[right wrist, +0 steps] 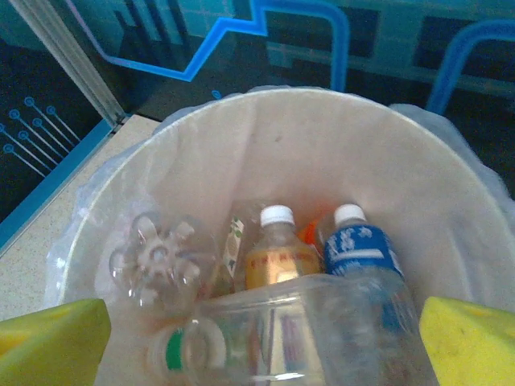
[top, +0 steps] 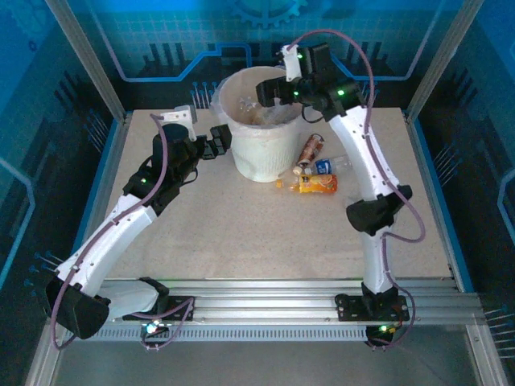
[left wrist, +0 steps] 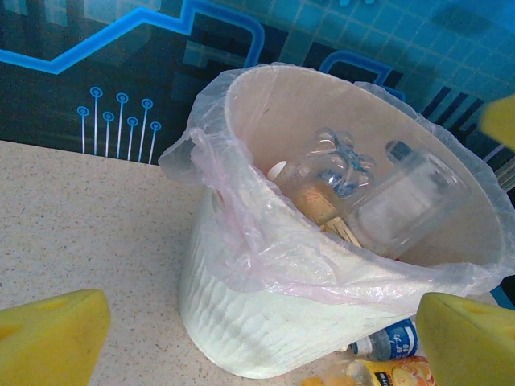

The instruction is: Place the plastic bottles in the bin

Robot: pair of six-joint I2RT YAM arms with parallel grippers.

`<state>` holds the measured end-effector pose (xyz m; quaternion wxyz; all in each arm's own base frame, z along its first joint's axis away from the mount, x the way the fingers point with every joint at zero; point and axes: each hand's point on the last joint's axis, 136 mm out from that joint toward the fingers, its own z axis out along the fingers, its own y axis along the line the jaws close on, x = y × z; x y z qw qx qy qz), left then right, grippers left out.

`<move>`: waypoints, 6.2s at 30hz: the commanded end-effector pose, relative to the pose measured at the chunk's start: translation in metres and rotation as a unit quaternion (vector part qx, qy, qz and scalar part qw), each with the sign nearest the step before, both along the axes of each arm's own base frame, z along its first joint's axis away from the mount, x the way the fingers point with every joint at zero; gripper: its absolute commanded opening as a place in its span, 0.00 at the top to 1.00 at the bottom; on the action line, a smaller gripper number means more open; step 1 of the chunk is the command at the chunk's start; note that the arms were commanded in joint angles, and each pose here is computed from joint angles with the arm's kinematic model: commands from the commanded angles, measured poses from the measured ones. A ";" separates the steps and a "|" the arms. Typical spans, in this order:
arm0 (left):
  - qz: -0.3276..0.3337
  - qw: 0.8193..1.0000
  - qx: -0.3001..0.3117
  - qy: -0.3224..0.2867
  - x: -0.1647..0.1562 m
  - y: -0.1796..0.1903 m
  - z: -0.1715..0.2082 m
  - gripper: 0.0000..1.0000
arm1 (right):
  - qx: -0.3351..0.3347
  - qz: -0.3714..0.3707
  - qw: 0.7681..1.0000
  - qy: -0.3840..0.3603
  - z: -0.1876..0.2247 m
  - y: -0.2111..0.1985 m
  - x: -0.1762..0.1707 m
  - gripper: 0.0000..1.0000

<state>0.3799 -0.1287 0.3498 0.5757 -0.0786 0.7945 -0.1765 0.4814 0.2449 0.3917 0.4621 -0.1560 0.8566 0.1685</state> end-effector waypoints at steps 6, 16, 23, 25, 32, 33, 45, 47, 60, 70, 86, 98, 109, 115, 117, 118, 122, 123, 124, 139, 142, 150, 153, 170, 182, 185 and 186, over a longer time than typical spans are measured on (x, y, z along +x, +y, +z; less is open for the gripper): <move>0.006 1.000 0.002 -0.010 -0.002 0.004 0.002 0.01 | -0.011 -0.142 0.986 0.087 -0.035 -0.102 -0.057 0.00; -0.022 1.000 0.001 -0.022 -0.006 -0.003 0.001 0.01 | 0.001 -0.271 0.940 0.208 -0.144 -0.219 -0.131 0.00; -0.091 0.996 0.013 -0.016 -0.016 -0.039 -0.024 0.01 | 0.035 -0.333 0.903 0.270 -0.210 -0.277 -0.148 0.00; -0.108 0.994 0.029 -0.013 -0.021 -0.052 -0.036 0.01 | 0.041 -0.342 0.896 0.281 -0.224 -0.289 -0.144 0.00; -0.180 0.982 0.047 -0.019 -0.053 -0.103 -0.071 0.01 | 0.082 -0.350 0.878 0.315 -0.261 -0.325 -0.112 0.00; -0.189 0.981 0.048 -0.020 -0.057 -0.108 -0.076 0.01 | 0.085 -0.349 0.878 0.317 -0.264 -0.327 -0.108 0.00; -0.226 0.968 0.104 -0.013 -0.075 -0.140 -0.113 0.01 | 0.103 -0.345 0.853 0.377 -0.310 -0.335 -0.103 0.00; -0.223 0.969 0.109 -0.013 -0.074 -0.139 -0.113 0.01 | 0.107 -0.345 0.847 0.389 -0.317 -0.334 -0.109 0.00; -0.213 0.970 0.121 -0.009 -0.069 -0.137 -0.115 0.01 | 0.118 -0.357 0.827 0.418 -0.328 -0.320 -0.151 0.00; -0.226 0.964 0.139 0.006 -0.064 -0.149 -0.134 0.01 | 0.181 -0.334 0.820 0.429 -0.330 -0.277 -0.182 0.00; -0.221 0.965 0.138 0.004 -0.063 -0.149 -0.134 0.01 | 0.085 -0.298 0.840 0.445 -0.322 -0.220 -0.228 0.00; -0.209 0.969 0.135 0.007 -0.060 -0.148 -0.135 0.01 | -0.037 -0.294 0.856 0.423 -0.313 -0.219 -0.219 0.00; -0.202 0.970 0.138 0.013 -0.059 -0.145 -0.138 0.01 | -0.074 -0.291 0.847 0.440 -0.335 -0.214 -0.209 0.00; -0.195 0.971 0.140 0.013 -0.058 -0.142 -0.138 0.01 | -0.072 -0.285 0.843 0.451 -0.352 -0.210 -0.207 0.00; -0.192 0.971 0.139 0.013 -0.058 -0.141 -0.137 0.01 | -0.074 -0.282 0.841 0.456 -0.356 -0.209 -0.207 0.00; -0.189 0.972 0.139 0.012 -0.058 -0.141 -0.136 0.01 | -0.074 -0.281 0.841 0.456 -0.358 -0.209 -0.205 0.00; -0.176 0.975 0.138 0.012 -0.057 -0.136 -0.136 0.01 | -0.078 -0.279 0.839 0.460 -0.364 -0.209 -0.204 0.01; -0.171 0.976 0.137 0.010 -0.057 -0.134 -0.134 0.01 | -0.079 -0.279 0.840 0.459 -0.364 -0.209 -0.202 0.04; -0.166 0.977 0.136 0.008 -0.056 -0.131 -0.133 0.01 | -0.081 -0.279 0.839 0.460 -0.365 -0.209 -0.202 0.08; -0.072 0.992 0.104 -0.024 -0.058 -0.090 -0.112 0.01 | -0.072 -0.299 0.884 0.354 -0.262 -0.217 -0.200 0.34; -0.065 0.993 0.098 -0.023 -0.057 -0.087 -0.111 0.01 | -0.067 -0.285 0.909 0.298 -0.216 -0.210 -0.190 0.35; -0.019 0.997 0.069 -0.019 -0.055 -0.067 -0.105 0.01 | -0.092 -0.216 0.963 0.129 -0.075 -0.168 -0.143 0.35; -0.005 0.999 0.049 -0.017 -0.055 -0.058 -0.105 0.01 | -0.102 -0.186 0.975 0.073 -0.035 -0.146 -0.120 0.35; 0.032 0.999 0.012 0.011 -0.062 -0.028 -0.120 0.01 | -0.122 -0.062 0.984 -0.117 0.036 -0.021 0.015 0.34; 0.028 0.999 0.007 0.022 -0.065 -0.027 -0.125 0.01 | -0.178 -0.047 0.974 -0.134 -0.005 0.006 0.054 0.31; 0.028 0.999 0.002 0.024 -0.066 -0.027 -0.127 0.01 | -0.202 -0.048 0.969 -0.132 -0.012 0.004 0.057 0.29; 0.029 0.999 -0.001 0.024 -0.065 -0.027 -0.127 0.01 | -0.207 -0.048 0.968 -0.131 -0.014 0.003 0.057 0.28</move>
